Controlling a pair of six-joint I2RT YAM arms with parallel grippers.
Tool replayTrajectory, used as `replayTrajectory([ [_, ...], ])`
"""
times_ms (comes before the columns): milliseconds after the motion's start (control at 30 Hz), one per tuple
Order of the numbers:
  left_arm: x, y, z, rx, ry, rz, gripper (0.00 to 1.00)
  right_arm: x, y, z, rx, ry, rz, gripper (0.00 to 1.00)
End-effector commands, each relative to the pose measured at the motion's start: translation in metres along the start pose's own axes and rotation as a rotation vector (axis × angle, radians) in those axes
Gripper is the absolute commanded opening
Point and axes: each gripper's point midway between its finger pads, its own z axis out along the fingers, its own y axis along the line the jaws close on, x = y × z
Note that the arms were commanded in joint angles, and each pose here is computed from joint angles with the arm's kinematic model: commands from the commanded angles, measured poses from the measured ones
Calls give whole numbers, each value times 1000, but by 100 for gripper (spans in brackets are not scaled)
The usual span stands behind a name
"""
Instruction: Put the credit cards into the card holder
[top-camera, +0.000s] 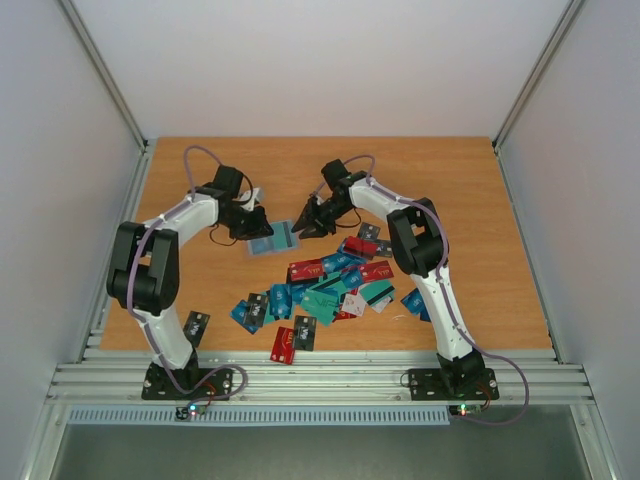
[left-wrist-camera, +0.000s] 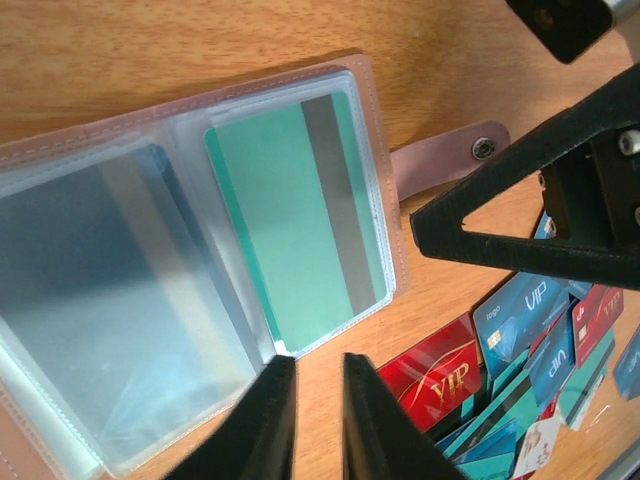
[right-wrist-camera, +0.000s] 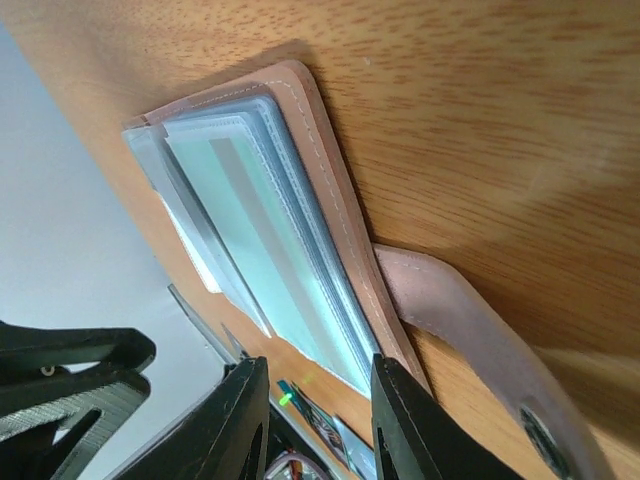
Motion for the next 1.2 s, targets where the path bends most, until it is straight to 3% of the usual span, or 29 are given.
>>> replayTrajectory([
  [0,-11,-6,1,35,-20,36,9,5,26,-14,-40,-5,-67,30],
  [133,-10,-1,11,33,-2,30,0,1,23,-9,-35,11,-69,30],
  [1167,13,31,58,3,121,4,0,6,4,21,41,82,-90,30],
])
